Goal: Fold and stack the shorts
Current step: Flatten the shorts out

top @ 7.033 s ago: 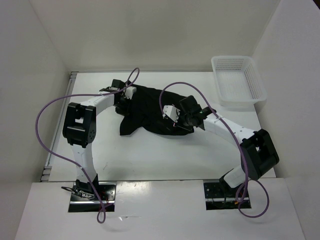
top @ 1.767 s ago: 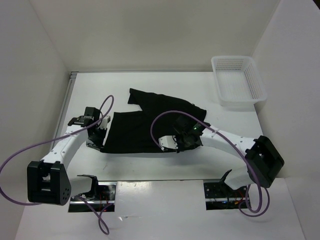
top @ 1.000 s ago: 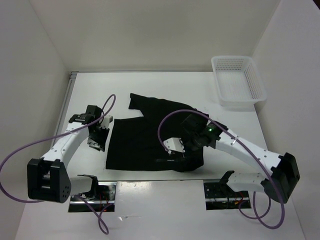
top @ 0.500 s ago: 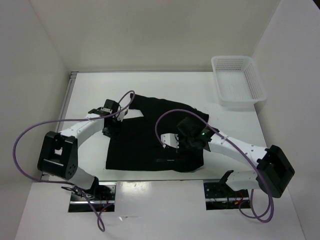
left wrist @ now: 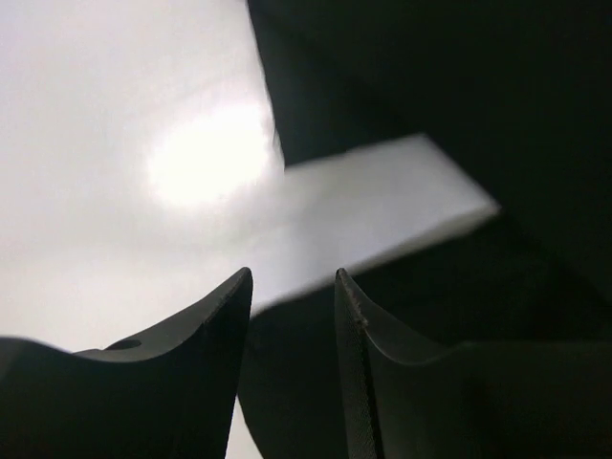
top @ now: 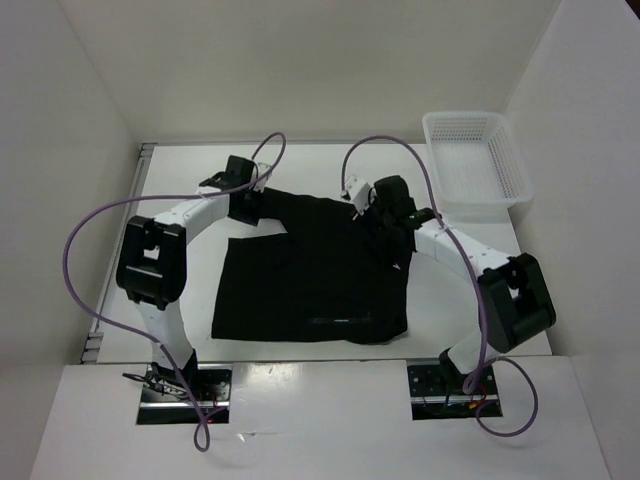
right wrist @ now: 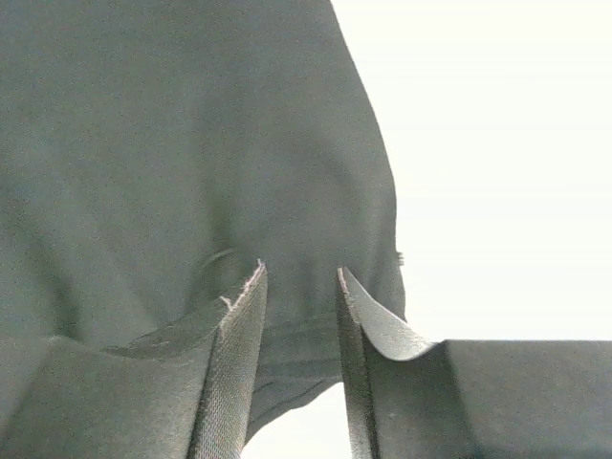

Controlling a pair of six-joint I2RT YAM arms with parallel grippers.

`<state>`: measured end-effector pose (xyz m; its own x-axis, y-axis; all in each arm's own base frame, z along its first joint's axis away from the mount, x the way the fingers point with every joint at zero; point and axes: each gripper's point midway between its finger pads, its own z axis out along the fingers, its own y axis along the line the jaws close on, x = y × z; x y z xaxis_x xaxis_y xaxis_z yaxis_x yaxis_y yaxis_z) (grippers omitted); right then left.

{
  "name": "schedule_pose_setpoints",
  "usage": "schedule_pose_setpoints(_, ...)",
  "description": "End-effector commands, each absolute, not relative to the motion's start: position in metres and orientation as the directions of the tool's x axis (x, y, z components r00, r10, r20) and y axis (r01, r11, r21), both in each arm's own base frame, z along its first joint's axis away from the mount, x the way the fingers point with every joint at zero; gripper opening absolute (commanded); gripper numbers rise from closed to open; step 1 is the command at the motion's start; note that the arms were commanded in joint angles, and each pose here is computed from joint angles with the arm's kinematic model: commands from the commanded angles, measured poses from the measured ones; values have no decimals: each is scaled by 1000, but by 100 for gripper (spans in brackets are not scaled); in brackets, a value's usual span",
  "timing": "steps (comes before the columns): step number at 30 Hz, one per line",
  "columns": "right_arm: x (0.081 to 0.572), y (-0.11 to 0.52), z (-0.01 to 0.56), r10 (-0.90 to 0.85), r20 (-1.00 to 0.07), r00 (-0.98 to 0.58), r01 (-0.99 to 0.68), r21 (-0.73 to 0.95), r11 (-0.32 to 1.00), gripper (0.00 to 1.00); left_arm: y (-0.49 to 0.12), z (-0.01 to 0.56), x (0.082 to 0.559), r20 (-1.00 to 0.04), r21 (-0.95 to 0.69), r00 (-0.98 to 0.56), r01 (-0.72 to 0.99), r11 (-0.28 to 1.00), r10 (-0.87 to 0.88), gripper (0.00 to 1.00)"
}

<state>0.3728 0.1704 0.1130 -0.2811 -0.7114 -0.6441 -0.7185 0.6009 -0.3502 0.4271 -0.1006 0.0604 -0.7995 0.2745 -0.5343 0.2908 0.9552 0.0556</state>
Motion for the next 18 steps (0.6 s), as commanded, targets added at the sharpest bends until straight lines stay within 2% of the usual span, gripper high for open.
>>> schedule_pose_setpoints(1, 411, 169, 136, -581, -747, -323, -600, -312, 736, 42, -124, 89, 474, -640, 13, -723, 326, 945, 258, 48)
schedule_pose_setpoints(2, 415, 168, 136, -583, -743, -328, -590, -320, 741, 45, -130, 81, 481, -634, -5, -729, 340, 941, 260, 48)
schedule_pose_setpoints(5, 431, 151, 123, -565, -730, -384, -545, -315, 777, 45, -146, 94, 509, -669, -37, -700, 370, 928, 252, 53)
schedule_pose_setpoints(9, 441, 135, 111, -533, -723, -440, -506, -291, 812, 45, -156, 92, 525, -660, -67, -708, 391, 918, 254, 57)
schedule_pose_setpoints(18, 446, 117, 90, -527, -688, -498, -488, -280, 827, 46, -151, 50, 517, -575, -69, -773, 374, 925, 270, 60)
